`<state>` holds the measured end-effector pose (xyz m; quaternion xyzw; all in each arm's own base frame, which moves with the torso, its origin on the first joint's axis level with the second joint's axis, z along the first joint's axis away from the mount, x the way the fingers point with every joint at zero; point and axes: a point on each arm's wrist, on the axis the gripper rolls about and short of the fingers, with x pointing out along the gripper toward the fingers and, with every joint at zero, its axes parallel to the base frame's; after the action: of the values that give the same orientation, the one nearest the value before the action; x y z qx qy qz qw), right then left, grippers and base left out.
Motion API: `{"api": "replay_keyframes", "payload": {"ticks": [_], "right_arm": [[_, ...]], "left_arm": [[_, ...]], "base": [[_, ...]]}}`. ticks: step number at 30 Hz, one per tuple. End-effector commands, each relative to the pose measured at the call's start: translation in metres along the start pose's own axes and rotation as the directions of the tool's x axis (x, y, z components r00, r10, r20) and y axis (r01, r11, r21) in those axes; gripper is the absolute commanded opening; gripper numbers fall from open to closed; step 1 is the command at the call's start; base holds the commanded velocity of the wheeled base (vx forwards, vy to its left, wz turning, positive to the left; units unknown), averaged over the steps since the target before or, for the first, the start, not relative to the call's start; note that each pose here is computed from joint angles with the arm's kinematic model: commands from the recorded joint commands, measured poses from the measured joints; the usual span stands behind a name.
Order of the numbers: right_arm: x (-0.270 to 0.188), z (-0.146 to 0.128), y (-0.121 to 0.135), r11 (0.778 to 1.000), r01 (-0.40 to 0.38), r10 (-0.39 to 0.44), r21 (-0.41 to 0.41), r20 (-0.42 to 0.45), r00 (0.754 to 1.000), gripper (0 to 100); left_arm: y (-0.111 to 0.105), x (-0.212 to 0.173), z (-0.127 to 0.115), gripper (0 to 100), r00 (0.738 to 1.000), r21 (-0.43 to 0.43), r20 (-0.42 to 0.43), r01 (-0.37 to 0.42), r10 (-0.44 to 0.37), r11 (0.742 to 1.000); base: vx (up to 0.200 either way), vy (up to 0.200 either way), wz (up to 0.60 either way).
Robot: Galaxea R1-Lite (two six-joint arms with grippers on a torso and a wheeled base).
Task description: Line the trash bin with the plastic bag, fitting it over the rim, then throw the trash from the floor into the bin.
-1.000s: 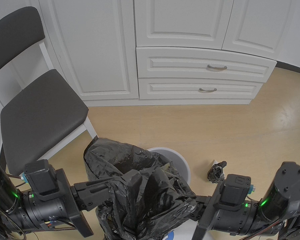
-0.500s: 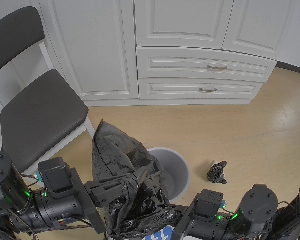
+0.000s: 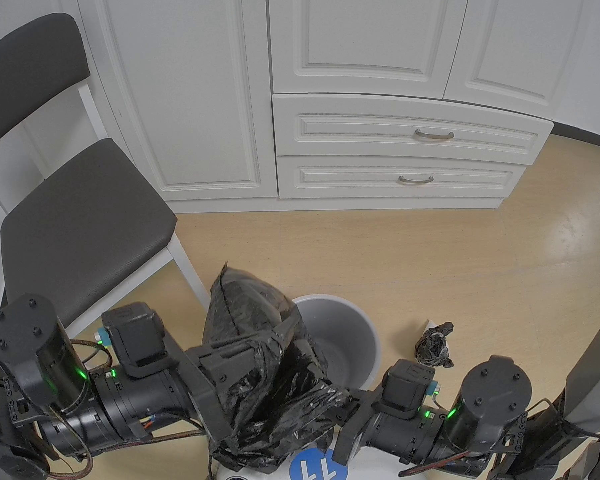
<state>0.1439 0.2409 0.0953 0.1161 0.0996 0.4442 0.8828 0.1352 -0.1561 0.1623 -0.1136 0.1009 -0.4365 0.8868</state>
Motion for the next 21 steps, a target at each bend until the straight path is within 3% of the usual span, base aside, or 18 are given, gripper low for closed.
{"api": "replay_keyframes", "payload": {"ticks": [1,8,21], "right_arm": [[0.006,-0.001,-0.018,0.999,0.049,-0.049,0.005,0.019,0.999,0],[0.004,0.007,-0.026,0.999,0.043,-0.043,0.016,0.037,0.998,0],[0.003,-0.009,-0.048,0.992,0.126,-0.126,0.000,-0.033,0.991,0]], "left_arm": [[0.002,0.012,0.008,0,0.998,0.005,0.069,0.006,-0.006,1.000],[0.000,0.014,0.016,0,0.993,0.013,0.113,0.017,-0.018,1.000],[0.001,0.013,-0.020,0,0.999,-0.002,-0.040,0.014,-0.014,1.000]], "base": [[0.000,0.000,0.00],[0.000,0.000,0.00],[0.000,0.000,0.00]]}}
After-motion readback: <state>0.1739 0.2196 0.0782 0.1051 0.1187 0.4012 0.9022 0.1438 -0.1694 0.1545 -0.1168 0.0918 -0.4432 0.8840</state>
